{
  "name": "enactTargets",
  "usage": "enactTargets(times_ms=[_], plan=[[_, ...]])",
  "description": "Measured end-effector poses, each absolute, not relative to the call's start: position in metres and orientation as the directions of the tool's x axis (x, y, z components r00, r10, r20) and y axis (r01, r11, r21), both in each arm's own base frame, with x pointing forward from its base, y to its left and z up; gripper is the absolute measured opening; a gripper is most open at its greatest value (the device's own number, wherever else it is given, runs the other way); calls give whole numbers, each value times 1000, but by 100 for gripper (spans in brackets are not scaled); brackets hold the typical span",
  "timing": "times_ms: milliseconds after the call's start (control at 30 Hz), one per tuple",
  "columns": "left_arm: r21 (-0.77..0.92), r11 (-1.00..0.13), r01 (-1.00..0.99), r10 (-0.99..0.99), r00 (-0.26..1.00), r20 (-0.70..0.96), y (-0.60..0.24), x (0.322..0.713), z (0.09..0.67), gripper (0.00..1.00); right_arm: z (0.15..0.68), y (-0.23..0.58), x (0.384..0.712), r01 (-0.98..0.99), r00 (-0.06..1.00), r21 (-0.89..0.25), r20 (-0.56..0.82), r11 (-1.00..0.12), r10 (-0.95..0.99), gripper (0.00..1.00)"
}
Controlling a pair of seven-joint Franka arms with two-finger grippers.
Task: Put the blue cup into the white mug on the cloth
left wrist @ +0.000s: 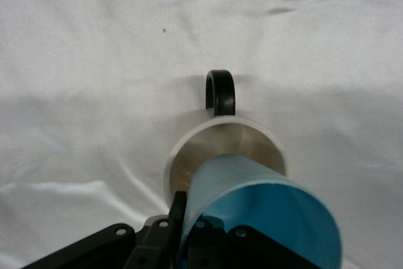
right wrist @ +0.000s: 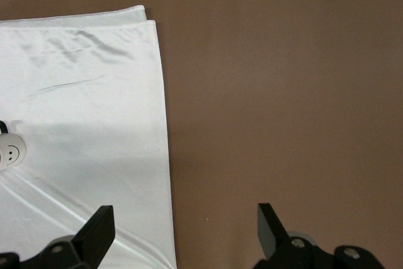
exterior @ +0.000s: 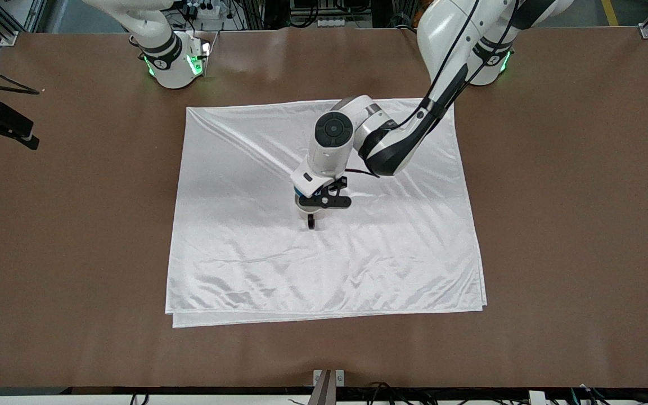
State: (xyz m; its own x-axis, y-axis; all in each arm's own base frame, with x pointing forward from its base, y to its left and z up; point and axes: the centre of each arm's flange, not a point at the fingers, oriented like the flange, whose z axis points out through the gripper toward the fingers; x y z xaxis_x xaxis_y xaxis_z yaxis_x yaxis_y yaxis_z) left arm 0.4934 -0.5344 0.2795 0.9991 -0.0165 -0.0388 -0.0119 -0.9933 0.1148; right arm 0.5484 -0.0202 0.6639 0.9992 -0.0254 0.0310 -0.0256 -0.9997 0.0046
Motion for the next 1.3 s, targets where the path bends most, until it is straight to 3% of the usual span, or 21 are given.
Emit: enactTargets(times_ms=[200, 267, 500, 567, 933, 1300], plan=[[116, -993, -10, -14, 999, -35, -535, 494, 272, 4, 659, -27, 546, -38, 999, -2, 15, -999, -38, 100], [117, -993, -10, -14, 999, -35, -535, 495, 271, 9, 655, -25, 546, -38, 999, -22, 8, -999, -38, 100], [123, -992, -11, -14, 999, -30, -536, 495, 269, 38, 642, -25, 549, -50, 999, -99, -1, -994, -51, 100], [125, -992, -12, -15, 1000, -27, -537, 494, 270, 52, 639, -26, 549, -53, 999, -100, -3, -994, -53, 100], [145, -989, -4, -4, 1000, -1, -537, 504, 283, 100, 640, -29, 548, -51, 999, -51, 0, -997, -51, 100], [190, -982, 8, 21, 998, 62, -530, 520, 335, 100, 645, -30, 545, -50, 999, -34, 10, -998, -50, 100]])
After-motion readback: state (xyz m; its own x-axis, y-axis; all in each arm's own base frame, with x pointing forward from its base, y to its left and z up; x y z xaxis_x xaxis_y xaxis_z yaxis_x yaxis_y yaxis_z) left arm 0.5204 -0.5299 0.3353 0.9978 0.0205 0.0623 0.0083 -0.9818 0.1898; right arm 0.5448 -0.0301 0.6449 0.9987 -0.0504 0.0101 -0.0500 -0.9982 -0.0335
